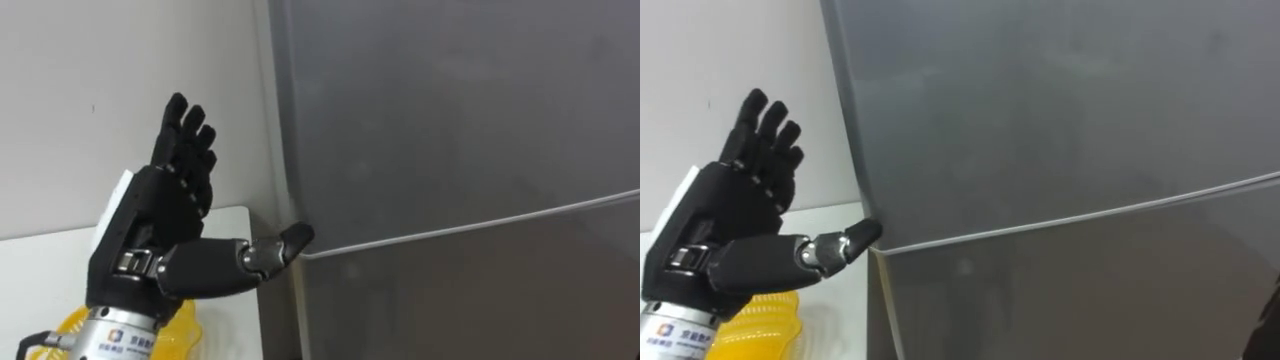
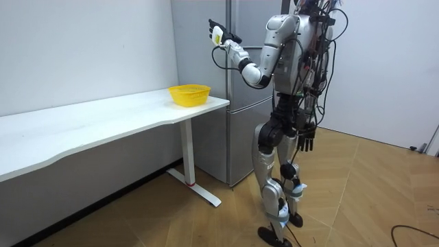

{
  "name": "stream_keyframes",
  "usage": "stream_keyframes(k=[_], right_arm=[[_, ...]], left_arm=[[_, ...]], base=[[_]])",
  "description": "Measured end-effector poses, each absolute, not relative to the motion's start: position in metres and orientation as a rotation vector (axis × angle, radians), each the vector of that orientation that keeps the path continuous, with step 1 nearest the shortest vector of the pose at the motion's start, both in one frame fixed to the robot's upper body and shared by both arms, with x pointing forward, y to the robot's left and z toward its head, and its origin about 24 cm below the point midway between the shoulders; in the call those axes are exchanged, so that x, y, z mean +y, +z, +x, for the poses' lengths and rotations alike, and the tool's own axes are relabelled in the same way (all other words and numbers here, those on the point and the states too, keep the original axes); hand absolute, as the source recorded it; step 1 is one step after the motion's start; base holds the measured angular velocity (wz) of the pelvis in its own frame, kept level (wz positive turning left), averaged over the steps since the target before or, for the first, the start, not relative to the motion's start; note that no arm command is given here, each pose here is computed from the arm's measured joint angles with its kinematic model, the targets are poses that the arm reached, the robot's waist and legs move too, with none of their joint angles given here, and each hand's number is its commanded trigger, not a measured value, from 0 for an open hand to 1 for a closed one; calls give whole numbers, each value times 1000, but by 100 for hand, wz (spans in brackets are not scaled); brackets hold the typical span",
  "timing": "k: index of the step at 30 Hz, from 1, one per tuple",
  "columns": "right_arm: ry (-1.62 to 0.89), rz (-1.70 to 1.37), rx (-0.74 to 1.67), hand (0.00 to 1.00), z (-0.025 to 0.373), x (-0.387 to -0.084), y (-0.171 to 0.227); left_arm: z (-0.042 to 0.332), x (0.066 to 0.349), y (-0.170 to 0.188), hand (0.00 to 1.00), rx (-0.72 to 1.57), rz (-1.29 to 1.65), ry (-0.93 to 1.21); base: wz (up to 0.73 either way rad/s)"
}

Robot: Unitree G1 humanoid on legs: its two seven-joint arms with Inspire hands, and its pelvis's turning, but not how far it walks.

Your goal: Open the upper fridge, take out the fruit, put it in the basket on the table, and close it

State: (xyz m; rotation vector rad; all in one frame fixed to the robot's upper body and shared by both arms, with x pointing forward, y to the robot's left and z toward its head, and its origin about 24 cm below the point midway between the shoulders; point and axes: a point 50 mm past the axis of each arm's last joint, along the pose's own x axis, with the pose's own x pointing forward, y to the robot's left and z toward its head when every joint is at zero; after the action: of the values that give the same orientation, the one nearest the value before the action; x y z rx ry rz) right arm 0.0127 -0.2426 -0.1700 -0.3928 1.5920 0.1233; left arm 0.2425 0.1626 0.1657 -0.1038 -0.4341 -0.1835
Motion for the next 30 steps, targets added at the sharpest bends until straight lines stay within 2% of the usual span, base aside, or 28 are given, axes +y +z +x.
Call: stream_keyframes(k=[23,24,25,26,28,29,30], right_arm=[[99,-402,1610,0,13,-249,-169],[98,-403,1611,0,12,-249,-169],[98,-403,1612,0,12,-250,-169],[97,-402,1611,0,12,-250,-169],[95,-399,1610,0,12,-249,-169],[97,-399,1610,0,13,-249,-169],[97,-398,1609,0,13,-250,-169]], left_arm=[[241,146,168,2,-438,-51,-383],[241,146,168,23,-438,-50,-383],[241,146,168,51,-438,-52,-386],[241,146,168,72,-438,-51,-388],[241,147,168,84,-439,-51,-385],[241,149,169,95,-443,-50,-377],[241,150,170,98,-446,-48,-369]], base=[[0],[0],[0],[0],[0],[4],[3]])
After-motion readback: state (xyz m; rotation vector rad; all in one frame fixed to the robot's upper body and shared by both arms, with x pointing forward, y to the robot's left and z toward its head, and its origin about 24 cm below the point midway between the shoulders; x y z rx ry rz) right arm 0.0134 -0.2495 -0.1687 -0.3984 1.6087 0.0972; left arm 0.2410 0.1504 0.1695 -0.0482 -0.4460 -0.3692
